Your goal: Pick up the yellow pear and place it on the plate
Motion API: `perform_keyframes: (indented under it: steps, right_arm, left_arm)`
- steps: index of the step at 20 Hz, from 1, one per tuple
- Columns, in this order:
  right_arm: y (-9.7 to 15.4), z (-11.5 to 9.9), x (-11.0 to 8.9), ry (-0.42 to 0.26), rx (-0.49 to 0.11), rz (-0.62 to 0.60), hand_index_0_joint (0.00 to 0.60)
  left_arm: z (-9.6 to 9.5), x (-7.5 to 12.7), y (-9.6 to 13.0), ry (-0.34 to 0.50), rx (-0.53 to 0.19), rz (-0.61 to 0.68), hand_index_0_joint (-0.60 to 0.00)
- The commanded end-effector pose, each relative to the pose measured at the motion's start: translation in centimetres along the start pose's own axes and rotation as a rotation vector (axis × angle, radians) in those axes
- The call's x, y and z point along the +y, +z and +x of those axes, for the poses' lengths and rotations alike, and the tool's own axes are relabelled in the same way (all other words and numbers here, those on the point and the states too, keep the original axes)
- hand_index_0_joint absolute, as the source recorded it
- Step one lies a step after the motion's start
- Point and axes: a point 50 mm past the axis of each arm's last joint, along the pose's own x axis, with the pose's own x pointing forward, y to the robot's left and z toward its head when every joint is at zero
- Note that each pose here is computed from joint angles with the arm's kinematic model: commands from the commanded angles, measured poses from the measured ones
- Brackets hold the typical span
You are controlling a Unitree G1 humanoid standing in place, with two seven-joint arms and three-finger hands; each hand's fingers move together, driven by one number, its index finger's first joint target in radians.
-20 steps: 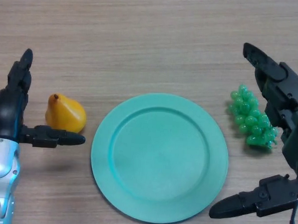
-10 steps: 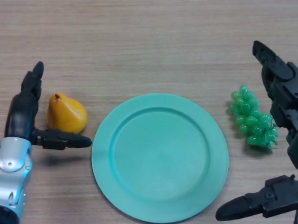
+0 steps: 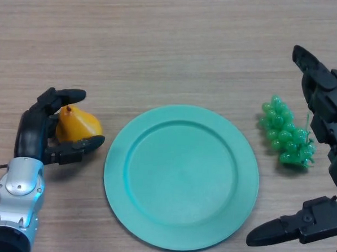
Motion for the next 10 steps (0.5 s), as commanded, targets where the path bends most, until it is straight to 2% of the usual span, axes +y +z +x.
perform_keyframes:
  steps: [1, 3, 4, 5, 6, 7, 9, 10]
  right_arm:
    - [2.9, -0.4, -0.7, -0.051, -0.214, -0.058, 0.0]
    - [2.9, -0.4, -0.7, -0.05, -0.214, -0.053, 0.201]
    - [2.9, -0.4, -0.7, -0.048, -0.213, -0.048, 0.351]
    - [2.9, -0.4, -0.7, -0.045, -0.211, -0.048, 0.449]
    - [2.8, -0.3, -0.6, -0.038, -0.2, -0.039, 0.6]
    - [2.8, -0.2, -0.7, -0.039, -0.2, -0.038, 0.6]
    - [2.8, -0.2, -0.7, -0.039, -0.201, -0.038, 0.4]
    - [2.9, -0.2, -0.7, -0.04, -0.202, -0.036, 0.249]
  left_arm:
    - [1.1, 2.0, 4.0, 0.031, -0.207, -0.029, -0.6]
    - [1.1, 2.3, 4.0, 0.035, -0.194, -0.058, -0.6]
    - [1.2, 2.7, 4.4, 0.056, -0.189, -0.077, -0.6]
    - [1.2, 3.1, 5.0, 0.093, -0.224, -0.054, -0.6]
    - [1.2, 3.7, 6.6, 0.169, -0.311, 0.018, -0.6]
    - [1.1, 3.8, 7.4, 0.186, -0.349, 0.017, -0.6]
    - [0.9, 3.4, 7.9, 0.173, -0.365, 0.016, -0.6]
    - [0.7, 2.7, 8.5, 0.144, -0.381, 0.018, -0.6]
